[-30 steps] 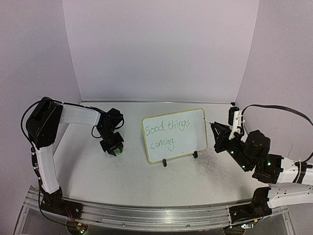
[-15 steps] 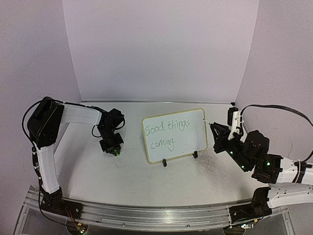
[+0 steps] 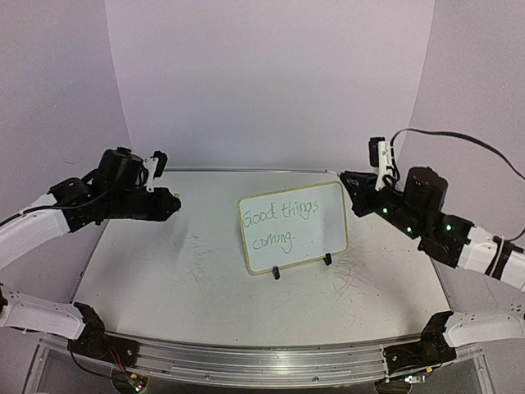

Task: Write a sentence on the whiteboard
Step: Insert the whiteboard marker without the cap into the pen cap.

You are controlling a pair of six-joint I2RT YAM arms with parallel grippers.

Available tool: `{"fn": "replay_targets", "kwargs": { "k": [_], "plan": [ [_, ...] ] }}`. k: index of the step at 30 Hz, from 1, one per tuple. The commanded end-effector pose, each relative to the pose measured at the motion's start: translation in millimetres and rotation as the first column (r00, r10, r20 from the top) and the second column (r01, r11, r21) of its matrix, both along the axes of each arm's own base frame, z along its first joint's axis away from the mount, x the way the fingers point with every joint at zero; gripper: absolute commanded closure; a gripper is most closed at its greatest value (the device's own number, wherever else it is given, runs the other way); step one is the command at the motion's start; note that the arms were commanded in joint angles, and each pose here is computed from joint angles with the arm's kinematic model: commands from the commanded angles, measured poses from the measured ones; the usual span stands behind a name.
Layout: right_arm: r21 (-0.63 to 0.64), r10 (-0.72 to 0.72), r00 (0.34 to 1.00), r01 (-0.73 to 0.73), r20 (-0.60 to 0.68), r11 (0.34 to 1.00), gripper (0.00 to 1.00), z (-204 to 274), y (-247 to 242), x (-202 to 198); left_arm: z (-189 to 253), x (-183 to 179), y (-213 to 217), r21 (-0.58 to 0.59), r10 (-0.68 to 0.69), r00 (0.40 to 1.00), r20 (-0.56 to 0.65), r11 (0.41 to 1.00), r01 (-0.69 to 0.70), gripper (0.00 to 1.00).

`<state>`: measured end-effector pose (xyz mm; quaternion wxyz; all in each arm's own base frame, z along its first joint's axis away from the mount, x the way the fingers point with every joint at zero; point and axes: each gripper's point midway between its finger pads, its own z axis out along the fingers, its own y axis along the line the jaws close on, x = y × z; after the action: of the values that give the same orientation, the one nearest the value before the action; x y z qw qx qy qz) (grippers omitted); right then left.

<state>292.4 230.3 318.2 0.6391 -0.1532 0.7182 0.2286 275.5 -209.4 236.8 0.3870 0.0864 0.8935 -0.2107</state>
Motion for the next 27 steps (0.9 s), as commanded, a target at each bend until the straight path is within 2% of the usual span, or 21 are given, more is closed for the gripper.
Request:
{"fn": "replay_targets", "kwargs": {
  "k": [1,4,8,11,15,19,27],
  "plan": [
    [-0.016,0.382,0.923,-0.383,-0.040,0.924,1.00,26,65,-22,30,-7,-29,0.306,-0.299,0.912,0.279,0.928,0.211,1.00],
    [0.015,0.480,0.876,-0.480,-0.053,0.877,1.00,40,84,-28,47,-11,-54,0.525,-0.433,0.794,0.426,0.833,0.172,1.00],
    [0.074,0.542,0.831,-0.537,-0.126,0.840,1.00,40,106,-29,67,-8,-79,0.618,-0.527,0.630,0.571,0.780,0.093,1.00],
    [0.097,0.521,0.838,-0.512,-0.164,0.854,1.00,36,119,-28,62,-10,-98,0.686,-0.604,0.543,0.584,0.725,0.069,1.00],
    [0.091,0.486,0.841,-0.479,-0.237,0.873,1.00,23,133,-23,51,-13,-117,0.727,-0.673,0.490,0.554,0.678,0.108,1.00],
    [0.071,0.487,0.837,-0.485,-0.250,0.871,1.00,24,148,-23,44,-20,-126,0.729,-0.706,0.459,0.539,0.664,0.164,1.00],
    [0.007,0.485,0.828,-0.504,-0.281,0.864,1.00,15,165,-25,29,-22,-128,0.743,-0.728,0.473,0.495,0.638,0.204,1.00]
  ]
}}
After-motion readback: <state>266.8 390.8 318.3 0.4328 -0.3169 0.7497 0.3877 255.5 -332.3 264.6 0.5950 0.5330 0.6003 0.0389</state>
